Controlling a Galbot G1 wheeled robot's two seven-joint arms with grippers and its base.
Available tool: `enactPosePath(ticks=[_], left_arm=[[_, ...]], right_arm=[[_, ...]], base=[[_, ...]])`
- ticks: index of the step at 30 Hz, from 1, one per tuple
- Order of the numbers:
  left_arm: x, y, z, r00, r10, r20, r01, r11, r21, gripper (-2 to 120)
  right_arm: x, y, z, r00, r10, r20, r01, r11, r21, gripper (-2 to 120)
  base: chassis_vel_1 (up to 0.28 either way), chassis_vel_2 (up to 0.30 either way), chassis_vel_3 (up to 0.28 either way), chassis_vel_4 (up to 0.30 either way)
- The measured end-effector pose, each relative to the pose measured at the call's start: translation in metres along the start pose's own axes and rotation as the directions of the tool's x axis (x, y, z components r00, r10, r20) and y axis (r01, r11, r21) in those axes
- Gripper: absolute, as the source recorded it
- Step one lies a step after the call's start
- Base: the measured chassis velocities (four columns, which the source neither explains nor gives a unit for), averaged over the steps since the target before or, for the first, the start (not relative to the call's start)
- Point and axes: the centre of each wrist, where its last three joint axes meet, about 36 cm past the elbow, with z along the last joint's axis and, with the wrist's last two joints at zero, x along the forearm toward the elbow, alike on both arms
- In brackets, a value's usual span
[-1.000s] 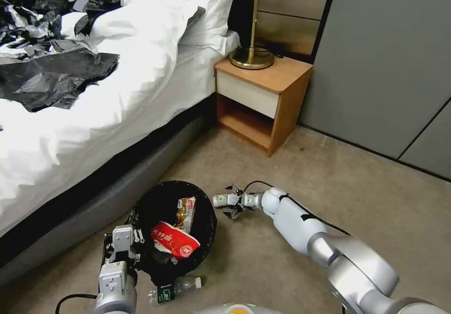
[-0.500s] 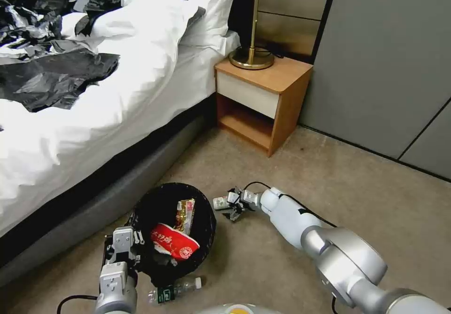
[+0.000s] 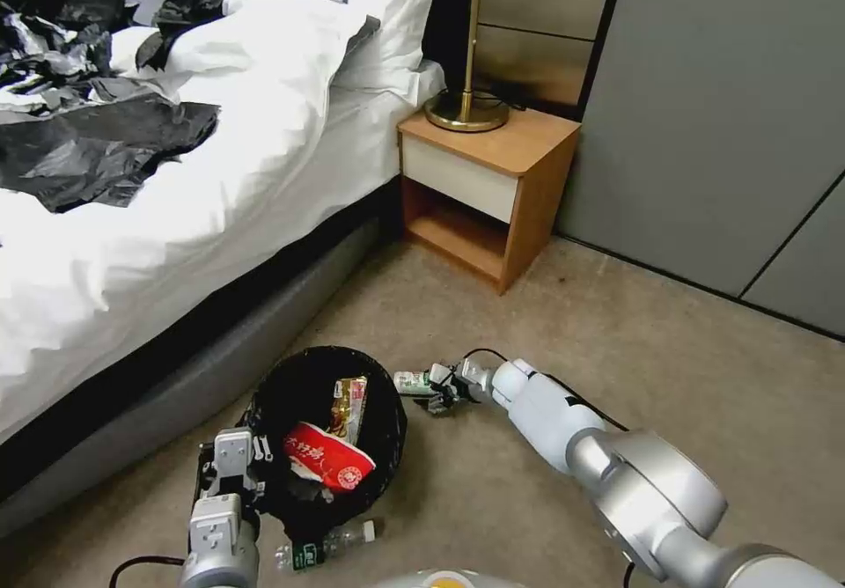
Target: Pick up the trash bin, then pick up the garbage from the floor and place it into the trash bin.
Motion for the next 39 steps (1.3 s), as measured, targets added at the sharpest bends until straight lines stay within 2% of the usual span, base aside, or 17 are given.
enactPosePath(ticks=[7,19,22,25,29,32,33,34,37,38,39], left_arm=[[-0.001,-0.001,-0.001,1.0,0.0,0.003,0.0,1.0,0.002,3],[-0.003,0.0,-0.001,1.0,-0.001,0.007,0.001,1.0,0.007,3],[-0.004,0.0,-0.001,1.0,0.0,0.007,0.0,1.0,0.008,3],[-0.006,0.002,-0.001,1.0,0.003,0.009,-0.003,1.0,0.006,3],[-0.009,0.004,0.0,1.0,0.003,0.006,-0.003,1.0,0.002,3],[-0.01,0.005,0.0,1.0,0.005,0.007,-0.005,1.0,0.001,3],[-0.011,0.005,0.0,1.0,0.006,0.009,-0.006,1.0,0.003,3],[-0.011,0.005,0.0,1.0,0.006,0.009,-0.006,1.0,0.003,3],[-0.013,0.006,-0.001,1.0,0.008,0.012,-0.008,1.0,0.005,3],[-0.013,0.006,-0.001,1.0,0.008,0.012,-0.008,1.0,0.005,3],[-0.013,0.006,-0.002,1.0,0.009,0.012,-0.009,1.0,0.005,3]], right_arm=[[-0.002,0.007,0.004,1.0,-0.003,0.01,0.003,1.0,-0.019,46],[-0.005,0.016,0.005,0.999,0.008,0.038,-0.005,0.996,-0.089,45],[-0.005,0.019,0.006,0.998,0.026,0.06,-0.018,0.992,-0.124,44],[-0.004,0.027,0.007,0.989,0.087,0.12,-0.063,0.98,-0.19,43],[0.0,0.029,0.001,0.973,0.155,0.173,-0.114,0.968,-0.224,42],[0.018,0.025,-0.015,0.925,0.262,0.274,-0.184,0.942,-0.28,41],[0.028,0.023,-0.026,0.897,0.3,0.325,-0.199,0.93,-0.308,41],[0.028,0.023,-0.026,0.897,0.3,0.325,-0.199,0.93,-0.308,41],[0.056,0.021,-0.061,0.794,0.377,0.476,-0.218,0.909,-0.356,41],[0.056,0.021,-0.061,0.794,0.377,0.476,-0.218,0.909,-0.356,41],[0.071,0.021,-0.077,0.739,0.402,0.54,-0.221,0.903,-0.369,41]], base=[[0.0,0.0,0.0,0.0],[0.0,0.0,0.0,0.0],[0.0,0.0,0.0,0.0],[0.0,0.0,0.0,0.0],[0.0,0.0,0.0,0.0],[0.0,0.0,0.0,0.0],[0.0,0.0,0.0,0.0],[0.0,0.0,0.0,0.0],[0.0,0.0,0.0,0.0],[0.0,0.0,0.0,0.0],[0.0,0.0,0.0,0.0]])
